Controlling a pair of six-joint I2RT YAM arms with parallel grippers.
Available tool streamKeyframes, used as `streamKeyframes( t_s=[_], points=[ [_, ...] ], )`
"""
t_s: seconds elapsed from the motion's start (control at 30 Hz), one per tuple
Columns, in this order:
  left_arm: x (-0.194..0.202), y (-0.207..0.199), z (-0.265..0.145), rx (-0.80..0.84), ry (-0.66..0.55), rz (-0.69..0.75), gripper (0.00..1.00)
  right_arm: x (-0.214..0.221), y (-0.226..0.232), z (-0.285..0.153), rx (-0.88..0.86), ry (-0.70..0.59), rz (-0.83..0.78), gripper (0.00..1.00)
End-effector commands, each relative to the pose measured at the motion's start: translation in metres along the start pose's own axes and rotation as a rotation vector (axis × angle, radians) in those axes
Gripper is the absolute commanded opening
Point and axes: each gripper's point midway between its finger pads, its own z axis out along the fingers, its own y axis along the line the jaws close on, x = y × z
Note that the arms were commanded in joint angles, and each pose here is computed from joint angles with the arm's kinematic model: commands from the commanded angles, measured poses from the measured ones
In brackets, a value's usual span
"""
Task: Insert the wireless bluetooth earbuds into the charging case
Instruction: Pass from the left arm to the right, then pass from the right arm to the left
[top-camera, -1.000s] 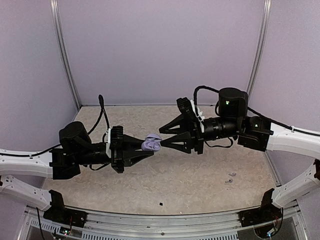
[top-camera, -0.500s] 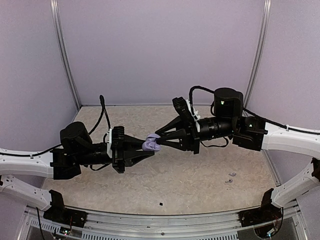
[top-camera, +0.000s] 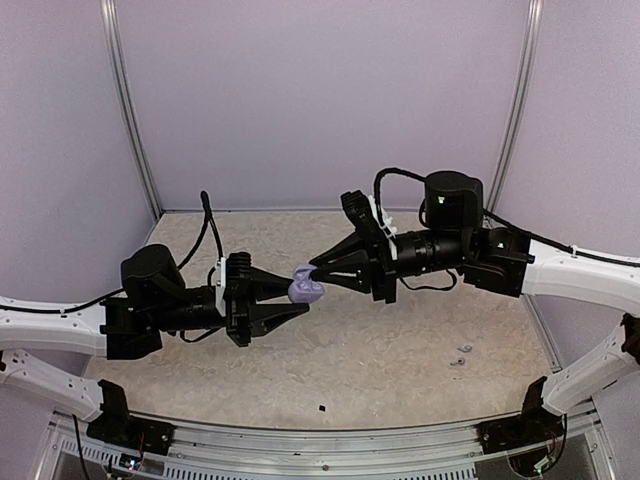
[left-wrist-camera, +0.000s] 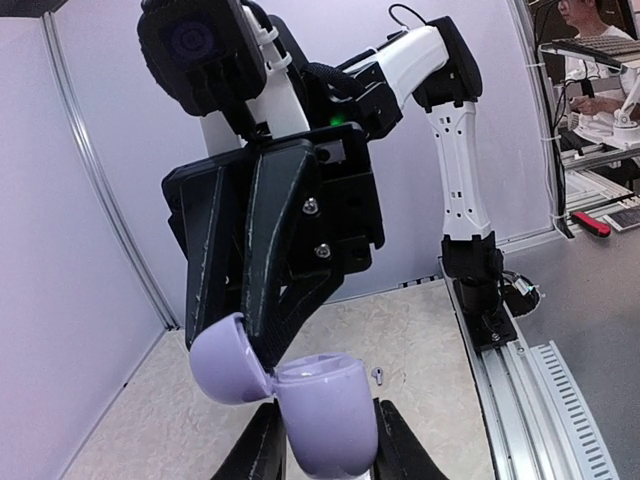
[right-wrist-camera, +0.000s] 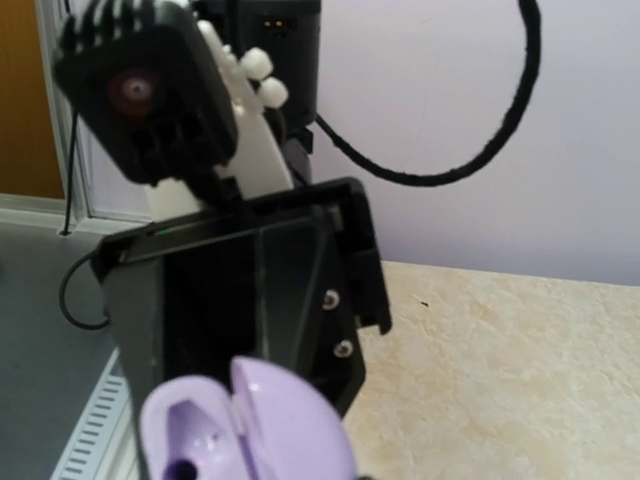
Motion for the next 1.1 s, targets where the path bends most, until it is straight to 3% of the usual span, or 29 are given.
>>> streamKeyframes(
  t_s=[0.0,0.37,0.73,1.07],
  points=[
    [0.003,0.001,-0.001,-0.010,0.026,-0.002,0.33,-0.010,-0.005,-0.003,0.027,0.009,-0.038,0.04],
    [0.013,0.001,0.008,-0.010,0.088,-0.014,0.39,0.000,-0.013,-0.003,0.082,0.091,-0.038,0.04],
    [0.018,0.025,0.012,-0.156,0.117,-0.042,0.46,0.015,-0.026,-0.003,0.170,0.171,-0.017,0.03],
    [0.029,0.026,0.005,-0.185,0.133,-0.074,0.50,0.019,-0.042,-0.011,0.281,0.198,-0.023,0.00]
  ],
)
